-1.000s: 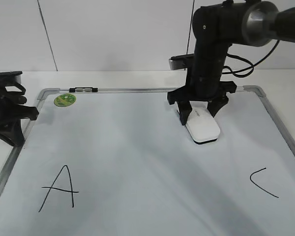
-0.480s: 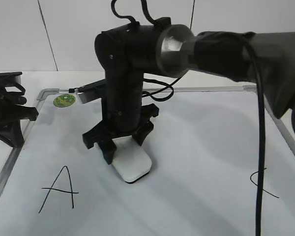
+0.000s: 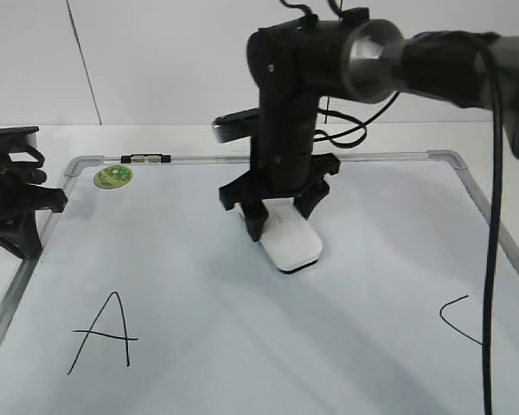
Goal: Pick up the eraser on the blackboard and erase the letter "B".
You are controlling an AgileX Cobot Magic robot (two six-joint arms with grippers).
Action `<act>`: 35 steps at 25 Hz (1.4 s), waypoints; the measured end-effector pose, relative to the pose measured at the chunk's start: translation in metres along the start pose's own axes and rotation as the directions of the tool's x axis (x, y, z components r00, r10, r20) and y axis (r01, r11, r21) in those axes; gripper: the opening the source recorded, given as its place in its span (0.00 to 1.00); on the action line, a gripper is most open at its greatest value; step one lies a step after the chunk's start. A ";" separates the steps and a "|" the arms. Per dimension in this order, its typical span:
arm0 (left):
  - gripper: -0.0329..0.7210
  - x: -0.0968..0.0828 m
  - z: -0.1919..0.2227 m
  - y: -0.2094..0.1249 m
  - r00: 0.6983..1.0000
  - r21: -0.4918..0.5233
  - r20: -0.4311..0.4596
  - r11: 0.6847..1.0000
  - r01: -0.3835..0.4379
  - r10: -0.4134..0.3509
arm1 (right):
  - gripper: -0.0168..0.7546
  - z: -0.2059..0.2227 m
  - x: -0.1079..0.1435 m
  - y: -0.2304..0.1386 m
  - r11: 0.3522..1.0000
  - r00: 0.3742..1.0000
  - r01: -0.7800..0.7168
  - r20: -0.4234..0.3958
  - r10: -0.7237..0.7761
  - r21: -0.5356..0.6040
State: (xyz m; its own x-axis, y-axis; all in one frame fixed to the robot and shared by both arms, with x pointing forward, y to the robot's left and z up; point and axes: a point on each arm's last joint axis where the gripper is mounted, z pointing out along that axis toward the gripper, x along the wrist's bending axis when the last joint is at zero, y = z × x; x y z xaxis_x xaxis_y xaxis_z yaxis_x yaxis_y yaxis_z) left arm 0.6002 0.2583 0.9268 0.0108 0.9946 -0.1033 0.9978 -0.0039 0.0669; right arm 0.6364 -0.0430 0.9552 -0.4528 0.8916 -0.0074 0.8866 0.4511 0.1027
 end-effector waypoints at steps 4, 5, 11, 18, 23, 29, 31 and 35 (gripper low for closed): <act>0.07 0.000 0.000 0.000 1.000 0.000 0.000 1.000 0.000 0.000 | 0.72 0.001 -0.051 0.002 0.994 0.994 -0.107 0.011 0.107 0.000; 0.07 0.000 0.000 0.000 1.000 0.000 0.000 1.000 0.000 0.000 | 0.72 0.001 -0.060 0.002 0.992 0.992 -0.126 0.013 0.126 0.000; 0.07 0.000 0.000 0.000 1.000 0.000 0.000 1.000 0.000 0.000 | 0.72 -0.023 -0.101 -0.002 0.974 0.975 -0.221 -0.001 0.221 -0.047; 0.07 0.000 0.000 0.000 1.000 0.001 -0.002 1.000 -0.001 0.001 | 0.72 -0.066 -0.109 -0.033 0.967 0.969 -0.245 -0.037 0.243 -0.069; 0.07 0.000 0.000 0.000 1.000 0.001 -0.002 1.000 -0.001 0.001 | 0.72 -0.083 -0.132 -0.062 0.953 0.955 -0.295 -0.033 0.293 -0.063; 0.07 0.000 0.000 0.000 1.000 0.001 -0.002 1.000 -0.001 0.001 | 0.72 -0.088 -0.166 -0.094 0.938 0.936 -0.344 -0.085 0.341 -0.033; 0.07 0.000 0.000 0.000 1.000 0.001 -0.002 1.000 -0.001 0.001 | 0.72 -0.086 -0.172 -0.107 0.938 0.933 -0.347 -0.104 0.344 -0.012; 0.07 0.000 0.000 0.000 1.000 0.001 -0.002 1.000 -0.001 0.001 | 0.72 -0.074 -0.186 -0.130 0.922 0.913 -0.385 -0.126 0.387 0.047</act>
State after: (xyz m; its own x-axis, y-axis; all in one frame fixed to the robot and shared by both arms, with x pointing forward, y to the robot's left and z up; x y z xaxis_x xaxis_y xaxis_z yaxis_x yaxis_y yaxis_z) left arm 0.6002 0.2584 0.9268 0.0120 0.9947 -0.1017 0.9978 -0.0053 0.0663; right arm 0.5986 -0.2706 1.0172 -0.0820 0.9840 0.1585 0.9959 0.0748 0.0507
